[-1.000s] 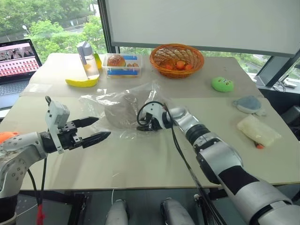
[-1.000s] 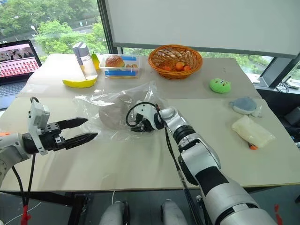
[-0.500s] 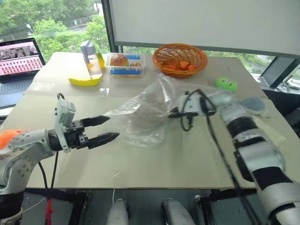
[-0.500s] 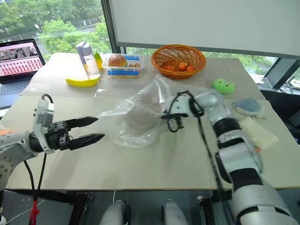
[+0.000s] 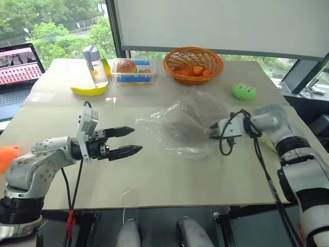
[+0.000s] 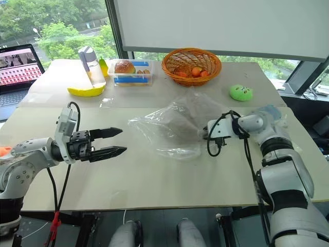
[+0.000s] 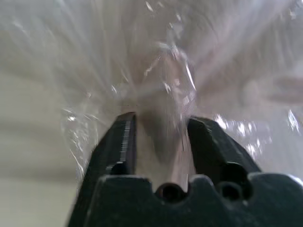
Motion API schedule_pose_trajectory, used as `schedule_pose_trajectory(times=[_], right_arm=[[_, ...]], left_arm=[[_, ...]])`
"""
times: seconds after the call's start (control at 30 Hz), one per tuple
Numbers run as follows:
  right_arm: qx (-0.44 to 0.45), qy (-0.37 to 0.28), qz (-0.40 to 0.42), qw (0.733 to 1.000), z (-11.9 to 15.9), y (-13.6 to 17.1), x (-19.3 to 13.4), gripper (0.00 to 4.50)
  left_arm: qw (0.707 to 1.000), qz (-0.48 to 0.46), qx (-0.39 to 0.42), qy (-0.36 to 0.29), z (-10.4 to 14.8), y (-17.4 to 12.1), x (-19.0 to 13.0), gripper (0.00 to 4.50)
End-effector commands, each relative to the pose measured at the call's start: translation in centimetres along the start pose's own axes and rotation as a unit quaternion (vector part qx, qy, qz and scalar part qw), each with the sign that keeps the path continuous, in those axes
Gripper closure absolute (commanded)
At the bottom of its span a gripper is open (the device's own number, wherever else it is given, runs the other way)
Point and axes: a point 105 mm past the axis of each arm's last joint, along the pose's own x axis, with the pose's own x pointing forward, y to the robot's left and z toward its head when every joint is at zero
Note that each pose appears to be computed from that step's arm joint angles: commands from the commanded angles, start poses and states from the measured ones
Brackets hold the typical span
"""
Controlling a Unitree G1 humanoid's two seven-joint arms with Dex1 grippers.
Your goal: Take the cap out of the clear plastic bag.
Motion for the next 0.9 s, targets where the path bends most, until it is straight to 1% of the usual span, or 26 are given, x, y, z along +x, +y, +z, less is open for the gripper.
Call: schedule_pose_trajectory(times=[0.03,0.07,0.1,0.13,0.23,0.27,0.3,0.33,0.37,0.4,0.5,0.57,0.67,0.9], right_arm=[[0.025,-0.012,-0.078,0.997,0.1,-3.5,-3.4,0.86],[0.039,-0.018,-0.09,0.995,0.1,-4.1,-4.2,0.46],[0.048,-0.022,-0.1,0.994,0.2,-4.8,-5.1,0.22],[0.064,-0.032,-0.108,0.992,0.5,-5.5,-5.8,0.1],[0.117,-0.092,-0.105,0.983,2.5,-6.3,-6.7,0.1],[0.166,-0.145,-0.079,0.972,4.9,-5.8,-6.2,0.1],[0.198,-0.19,-0.041,0.961,7.6,-4.5,-5.4,0.1],[0.222,-0.217,-0.007,0.951,9.6,-3.2,-4.9,0.1],[0.233,-0.225,0.008,0.946,11.2,-2.2,-4.2,0.1],[0.237,-0.222,0.004,0.946,11.9,-1.9,-3.8,0.1],[0.261,-0.203,-0.022,0.943,14.5,-0.5,-1.0,0.1],[0.27,-0.184,-0.027,0.945,15.1,0.9,0.2,0.1],[0.28,-0.15,-0.052,0.947,14.9,2.1,1.7,0.1],[0.275,-0.085,-0.1,0.953,13.0,2.9,2.5,0.1]], left_arm=[[1.0,-0.009,0.016,0.005,0.5,-0.2,-0.1,0.0],[1.0,-0.011,0.015,0.005,0.5,-0.2,-0.1,0.0],[1.0,-0.012,0.015,0.006,0.5,-0.1,0.0,0.0],[1.0,-0.015,0.014,0.008,0.4,-0.1,0.1,0.0],[1.0,-0.022,0.012,0.012,0.3,-0.1,0.2,0.0],[1.0,-0.022,0.012,0.015,0.2,0.0,0.3,0.0],[1.0,-0.022,0.012,0.017,0.1,0.2,0.4,0.0],[1.0,-0.022,0.012,0.018,0.1,0.3,0.4,0.0],[0.999,-0.024,0.012,0.021,0.1,0.4,0.5,0.0],[0.999,-0.025,0.012,0.023,0.0,0.4,0.5,0.0],[0.999,-0.032,0.015,0.03,0.0,0.6,0.7,0.0],[0.999,-0.034,0.016,0.031,0.1,0.6,0.8,0.0],[0.999,-0.036,0.018,0.034,0.2,0.7,0.7,0.0],[0.998,-0.037,0.02,0.036,0.2,0.8,0.9,0.0]])
